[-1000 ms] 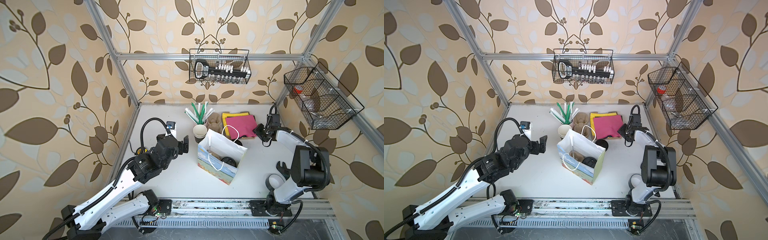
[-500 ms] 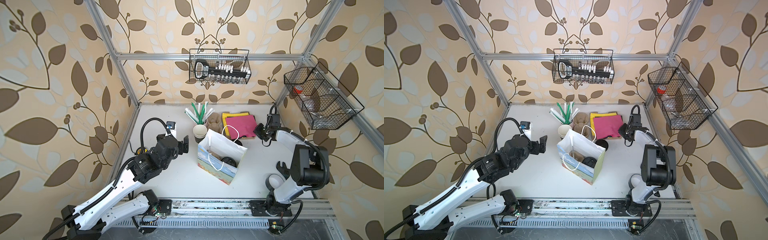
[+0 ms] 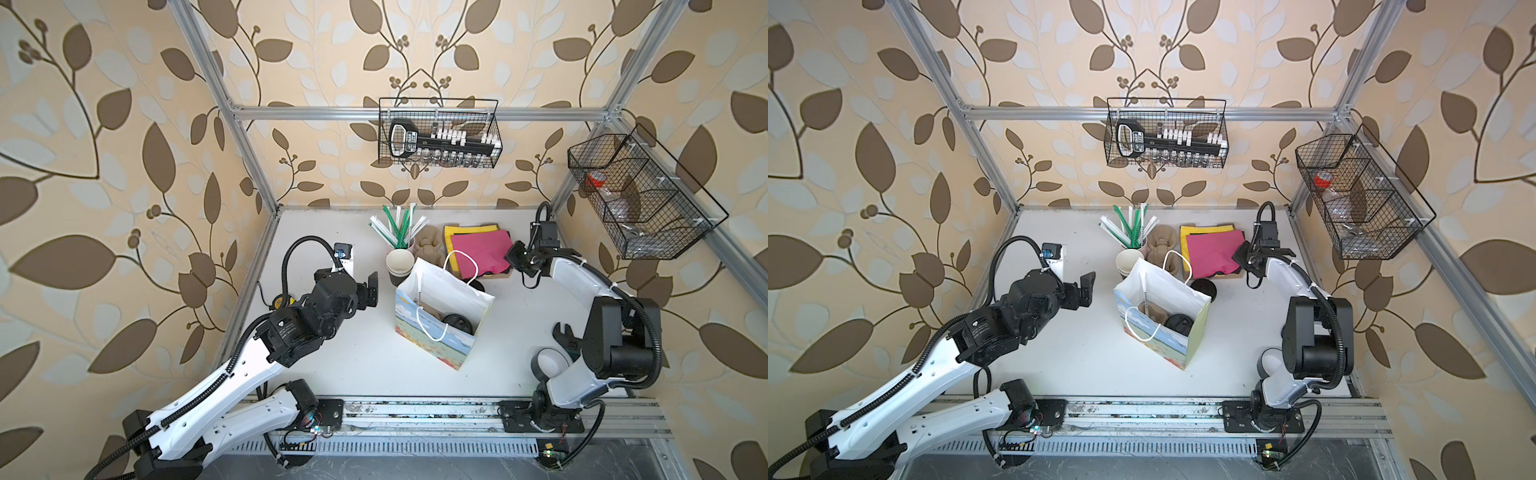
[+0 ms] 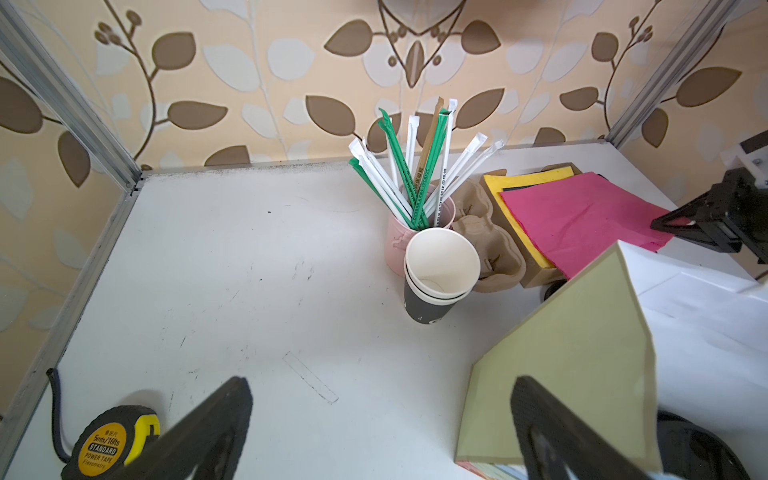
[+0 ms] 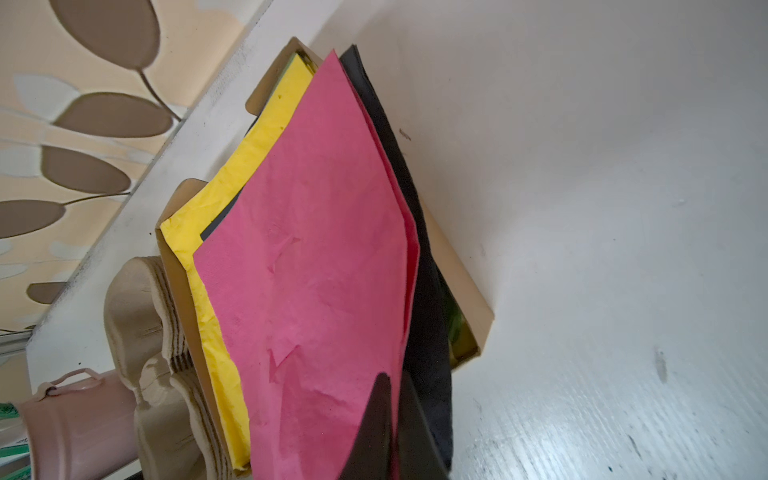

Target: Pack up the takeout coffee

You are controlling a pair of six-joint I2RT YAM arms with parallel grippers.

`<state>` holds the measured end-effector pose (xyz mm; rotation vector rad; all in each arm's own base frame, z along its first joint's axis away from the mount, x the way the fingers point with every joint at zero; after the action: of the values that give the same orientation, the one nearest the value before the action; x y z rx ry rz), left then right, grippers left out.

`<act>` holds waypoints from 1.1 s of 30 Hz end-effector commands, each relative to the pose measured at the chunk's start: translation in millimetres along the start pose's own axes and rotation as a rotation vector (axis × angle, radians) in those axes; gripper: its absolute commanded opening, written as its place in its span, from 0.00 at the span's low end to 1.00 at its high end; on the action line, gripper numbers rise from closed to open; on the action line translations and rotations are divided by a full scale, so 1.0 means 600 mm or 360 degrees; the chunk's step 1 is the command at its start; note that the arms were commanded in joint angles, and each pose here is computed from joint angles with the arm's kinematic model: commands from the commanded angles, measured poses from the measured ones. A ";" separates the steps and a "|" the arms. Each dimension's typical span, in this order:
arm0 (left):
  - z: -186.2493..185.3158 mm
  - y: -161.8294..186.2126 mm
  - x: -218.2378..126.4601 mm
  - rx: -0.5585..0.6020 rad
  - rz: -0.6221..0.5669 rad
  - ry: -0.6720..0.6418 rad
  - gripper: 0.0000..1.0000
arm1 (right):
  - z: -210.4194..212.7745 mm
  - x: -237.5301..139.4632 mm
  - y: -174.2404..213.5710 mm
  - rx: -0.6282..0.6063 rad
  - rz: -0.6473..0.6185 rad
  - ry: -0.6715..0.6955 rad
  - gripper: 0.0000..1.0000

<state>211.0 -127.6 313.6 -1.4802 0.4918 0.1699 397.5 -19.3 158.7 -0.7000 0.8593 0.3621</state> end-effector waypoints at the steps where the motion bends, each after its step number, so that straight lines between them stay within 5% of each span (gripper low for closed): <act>1: 0.007 -0.022 -0.009 -0.0049 -0.0056 -0.0017 0.99 | 0.013 -0.024 -0.015 -0.0045 -0.0063 0.0021 0.01; 11: 0.011 -0.023 -0.012 -0.0056 -0.0066 -0.0026 0.99 | 0.092 -0.098 -0.035 -0.0125 -0.0133 -0.0233 0.00; 23: 0.017 -0.026 -0.019 -0.0075 -0.0091 -0.0045 0.99 | 0.165 -0.397 -0.048 -0.0139 -0.0568 -0.0969 0.00; 33: 0.019 -0.027 -0.022 -0.0095 -0.0101 -0.0047 0.99 | 0.185 -0.636 0.071 -0.0495 -0.0563 -0.1449 0.00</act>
<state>207.9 -124.0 318.4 -1.4963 0.4793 0.1567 232.3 70.6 482.2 -0.8081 -0.1491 0.3821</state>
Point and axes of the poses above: each gripper's point midway between its finger pads, its own x axis out along the fingers, its own z axis along the line the jaws close on, y = z × x, the point moved 5 cm from there along -x, back along the fingers, and after that the axes turned 7 degrees about x, right-handed, at the moved point
